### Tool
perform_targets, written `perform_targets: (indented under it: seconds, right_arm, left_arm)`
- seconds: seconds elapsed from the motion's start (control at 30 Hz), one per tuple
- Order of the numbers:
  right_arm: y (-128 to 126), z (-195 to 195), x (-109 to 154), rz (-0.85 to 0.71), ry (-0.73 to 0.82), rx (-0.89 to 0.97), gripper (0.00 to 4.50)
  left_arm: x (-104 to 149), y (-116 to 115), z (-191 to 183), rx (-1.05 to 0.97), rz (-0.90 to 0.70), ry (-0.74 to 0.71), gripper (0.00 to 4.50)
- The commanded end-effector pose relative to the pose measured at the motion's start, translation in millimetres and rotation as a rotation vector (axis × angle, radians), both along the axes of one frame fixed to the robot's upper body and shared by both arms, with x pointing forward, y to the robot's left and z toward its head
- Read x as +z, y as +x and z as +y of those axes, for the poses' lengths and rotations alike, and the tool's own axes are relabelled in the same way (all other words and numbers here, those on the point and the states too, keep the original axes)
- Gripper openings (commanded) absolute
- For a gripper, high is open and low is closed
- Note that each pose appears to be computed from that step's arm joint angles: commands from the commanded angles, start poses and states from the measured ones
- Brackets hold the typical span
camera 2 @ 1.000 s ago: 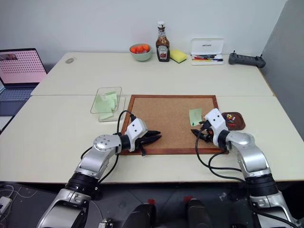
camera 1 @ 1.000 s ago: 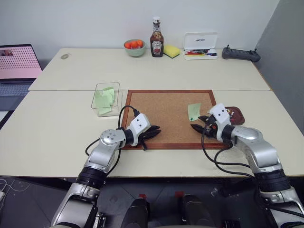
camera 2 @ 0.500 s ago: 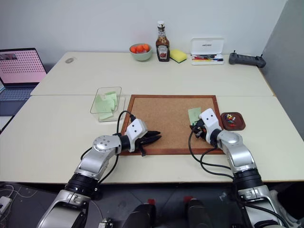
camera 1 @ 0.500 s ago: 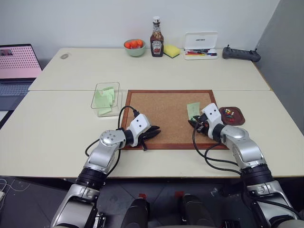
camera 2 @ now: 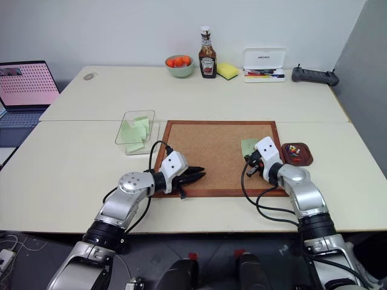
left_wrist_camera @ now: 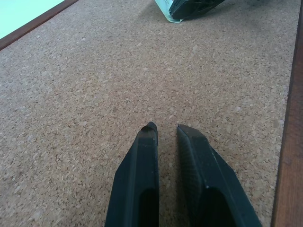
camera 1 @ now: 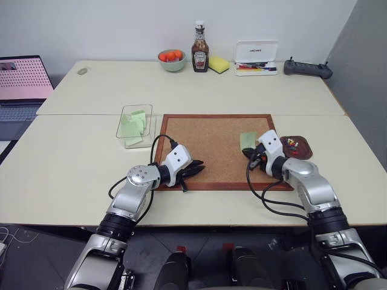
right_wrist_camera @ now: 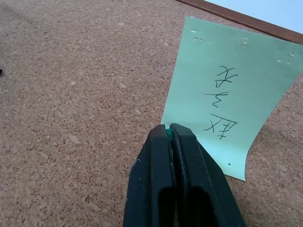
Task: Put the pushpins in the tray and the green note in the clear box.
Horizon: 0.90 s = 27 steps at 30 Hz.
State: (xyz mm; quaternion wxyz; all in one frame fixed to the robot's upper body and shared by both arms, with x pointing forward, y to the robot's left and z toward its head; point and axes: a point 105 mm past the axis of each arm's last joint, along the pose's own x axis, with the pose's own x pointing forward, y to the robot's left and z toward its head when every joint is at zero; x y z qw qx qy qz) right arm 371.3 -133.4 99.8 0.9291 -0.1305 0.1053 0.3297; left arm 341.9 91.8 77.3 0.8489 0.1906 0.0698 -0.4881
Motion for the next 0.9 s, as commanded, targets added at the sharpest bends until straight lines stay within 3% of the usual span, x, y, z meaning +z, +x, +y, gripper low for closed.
perform_targets:
  seconds: [0.03, 0.23, 0.57, 0.9]
  right_arm:
    - [-5, 10, 57, -0.187, 0.033, 0.093, 0.03]
    - [-10, 20, 77, -0.241, 0.014, 0.157, 0.03]
    - [-13, 11, 75, -0.238, -0.019, 0.152, 0.03]
    - [-16, -77, 58, -0.163, -0.202, -0.038, 0.03]
  left_arm:
    - [-20, -6, 3, 0.004, 0.06, 0.052, 0.72]
    - [-15, 0, 1, 0.03, 0.039, 0.028, 0.72]
    - [2, 11, -1, 0.074, -0.009, -0.032, 0.72]
    - [-3, 8, -1, 0.062, 0.005, -0.023, 0.72]
